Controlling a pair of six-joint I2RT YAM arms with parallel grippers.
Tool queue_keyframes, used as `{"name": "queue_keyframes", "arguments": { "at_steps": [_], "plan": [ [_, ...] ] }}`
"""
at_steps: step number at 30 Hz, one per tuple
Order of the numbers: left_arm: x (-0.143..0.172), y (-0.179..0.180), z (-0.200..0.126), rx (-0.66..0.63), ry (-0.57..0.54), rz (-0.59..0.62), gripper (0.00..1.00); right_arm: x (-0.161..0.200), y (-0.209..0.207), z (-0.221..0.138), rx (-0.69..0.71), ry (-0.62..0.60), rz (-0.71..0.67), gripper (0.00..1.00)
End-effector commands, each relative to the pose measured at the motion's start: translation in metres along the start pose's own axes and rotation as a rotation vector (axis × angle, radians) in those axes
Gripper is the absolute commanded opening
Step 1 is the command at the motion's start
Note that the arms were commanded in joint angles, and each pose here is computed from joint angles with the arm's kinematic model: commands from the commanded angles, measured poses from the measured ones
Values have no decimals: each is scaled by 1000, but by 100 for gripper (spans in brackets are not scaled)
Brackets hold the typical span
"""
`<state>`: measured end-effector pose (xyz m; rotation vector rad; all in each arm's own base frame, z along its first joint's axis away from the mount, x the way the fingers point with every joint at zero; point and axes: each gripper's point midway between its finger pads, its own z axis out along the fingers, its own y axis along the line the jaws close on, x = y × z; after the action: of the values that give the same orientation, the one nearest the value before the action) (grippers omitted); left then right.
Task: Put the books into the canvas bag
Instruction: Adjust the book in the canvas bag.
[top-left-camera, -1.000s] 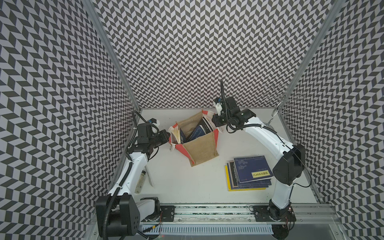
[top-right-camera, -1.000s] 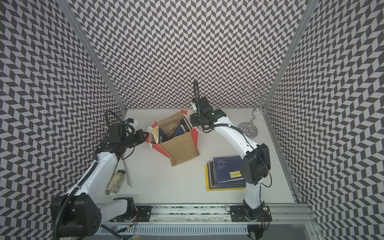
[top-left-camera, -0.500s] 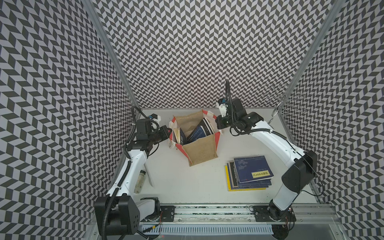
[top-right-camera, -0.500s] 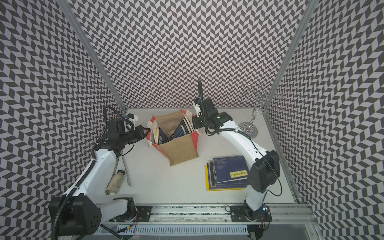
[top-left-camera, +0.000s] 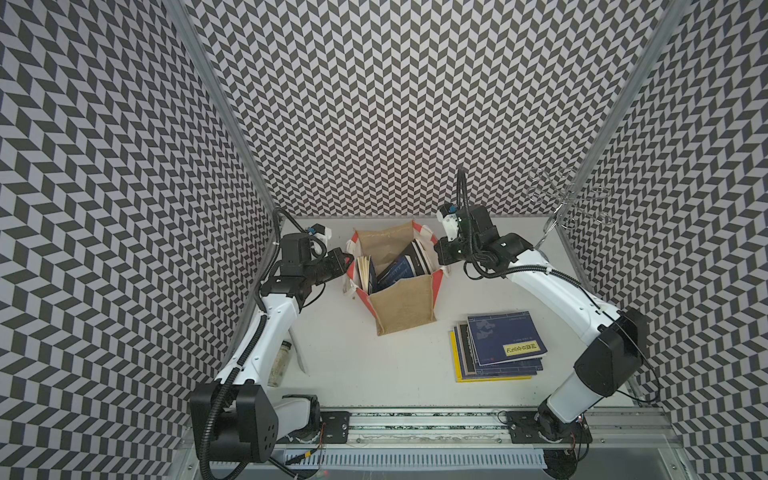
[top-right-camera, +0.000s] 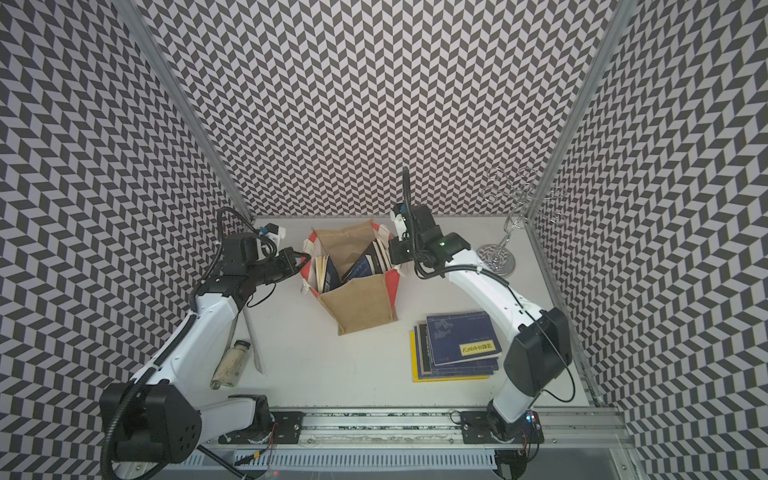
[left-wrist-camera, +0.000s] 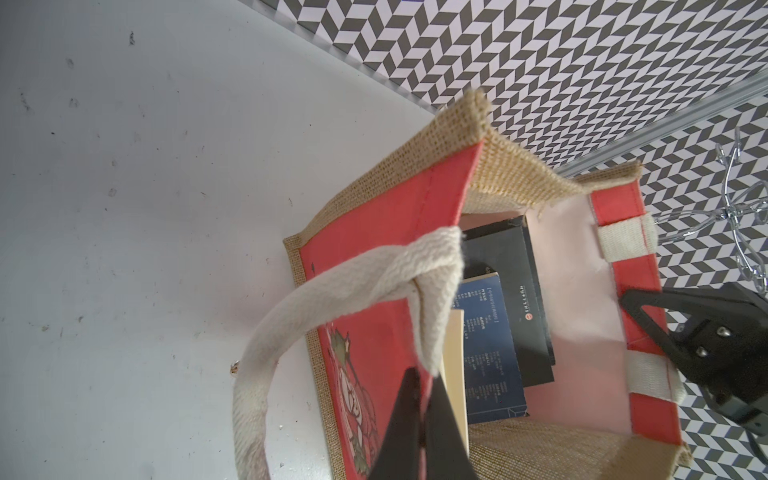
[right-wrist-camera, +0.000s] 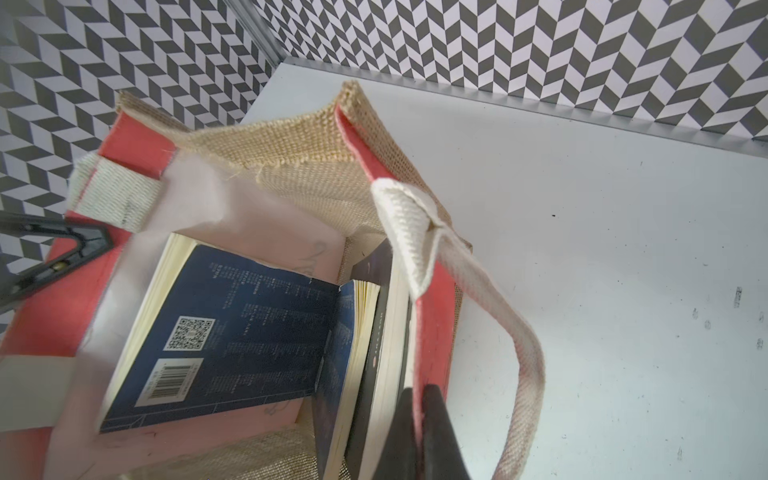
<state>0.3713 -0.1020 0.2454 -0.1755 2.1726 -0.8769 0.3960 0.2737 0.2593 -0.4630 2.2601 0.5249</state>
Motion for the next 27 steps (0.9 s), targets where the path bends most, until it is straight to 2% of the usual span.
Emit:
{"name": "queue_keyframes", "arguments": {
  "at_steps": [1,5,8,11,13,17,23,27],
  "plan": [
    [-22,-10,-1,25,-81,43,11,-49,17,-29,-55,-195,-20,16],
    [-21,-6,2,17,-77,34,30,-49,19,-29,-64,-198,-26,27],
    [-21,-4,2,8,-74,33,45,-49,19,-30,-65,-205,-28,40],
    [-21,-5,2,7,-76,36,52,-46,15,-28,-50,-198,-26,49],
    [-21,-4,2,7,-75,36,54,-44,11,-28,-30,-196,-17,55],
    [-22,-7,1,17,-78,43,65,-41,1,-31,18,-202,-3,65],
    [-23,-24,-1,96,-73,73,73,-32,-20,-33,51,-194,28,73],
    [-22,-30,-2,117,-71,87,77,-27,-26,-35,52,-195,42,74]
  ]
}}
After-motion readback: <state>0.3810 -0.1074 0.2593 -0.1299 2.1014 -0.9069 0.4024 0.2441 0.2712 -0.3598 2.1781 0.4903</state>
